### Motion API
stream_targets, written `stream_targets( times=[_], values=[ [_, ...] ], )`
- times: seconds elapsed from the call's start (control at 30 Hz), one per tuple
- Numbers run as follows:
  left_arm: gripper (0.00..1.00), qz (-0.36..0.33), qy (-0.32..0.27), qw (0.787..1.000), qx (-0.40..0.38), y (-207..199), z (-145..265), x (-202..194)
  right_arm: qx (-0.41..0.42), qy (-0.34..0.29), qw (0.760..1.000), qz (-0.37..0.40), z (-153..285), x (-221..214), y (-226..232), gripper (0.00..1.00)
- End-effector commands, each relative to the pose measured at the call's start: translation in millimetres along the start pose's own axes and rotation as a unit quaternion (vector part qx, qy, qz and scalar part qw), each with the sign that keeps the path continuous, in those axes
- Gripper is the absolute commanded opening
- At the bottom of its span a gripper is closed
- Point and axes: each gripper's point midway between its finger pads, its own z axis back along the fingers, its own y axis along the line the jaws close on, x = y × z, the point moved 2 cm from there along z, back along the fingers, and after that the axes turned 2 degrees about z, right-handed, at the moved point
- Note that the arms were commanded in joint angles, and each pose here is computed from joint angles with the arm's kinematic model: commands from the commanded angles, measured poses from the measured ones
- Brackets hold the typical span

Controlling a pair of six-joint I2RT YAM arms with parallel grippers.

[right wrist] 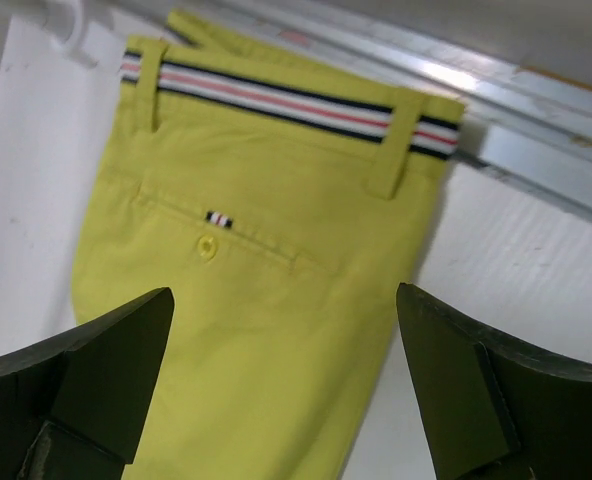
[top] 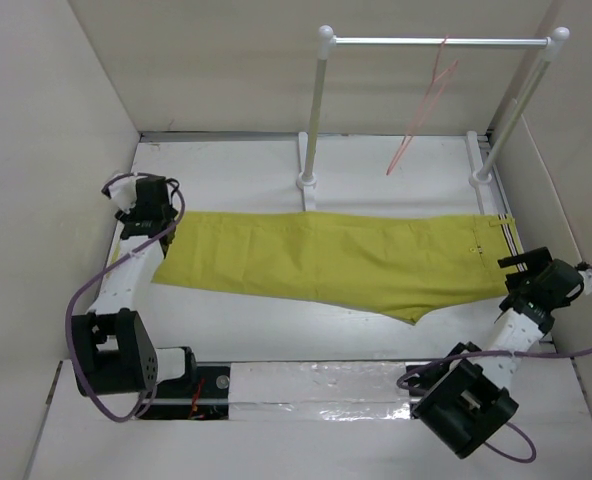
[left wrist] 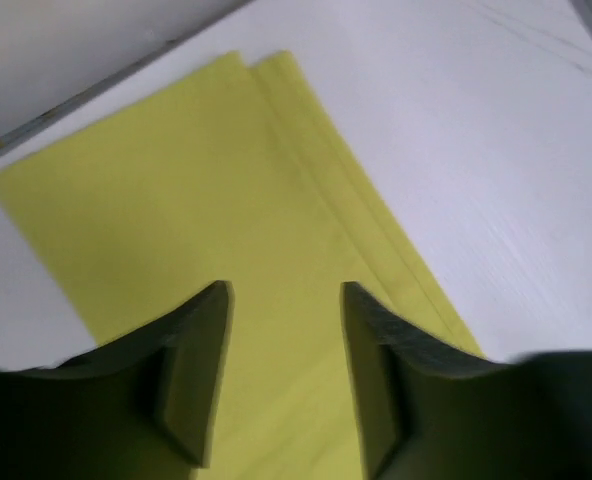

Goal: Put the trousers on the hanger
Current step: Fold the trousers at the center of the board.

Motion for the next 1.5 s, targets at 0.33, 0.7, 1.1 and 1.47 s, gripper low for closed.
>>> stream_targets(
  times=[0.33,0.7,1.1,1.47],
  values=[
    [0.00,-0.082,0.067,0.900,-0.423,-182,231,-157,-0.094,-0.002,0.994,-0.062,-17,-5,-48,0.89],
    [0.00,-0.154,0.084,0.877,-0.448,-164,246,-233,-0.121,0.045,0.989,-0.078,-51,-16,-55,0.72],
    [0.00,-0.174,0.083,0.889,-0.415,-136,204,-248,-0.126,0.016,0.989,-0.074,-67,-5,-55,0.00],
    [0.00,-0.222,0.107,0.866,-0.435,-126,219,-290,0.099,-0.131,0.978,0.126,48,61,104,0.00]
  ],
)
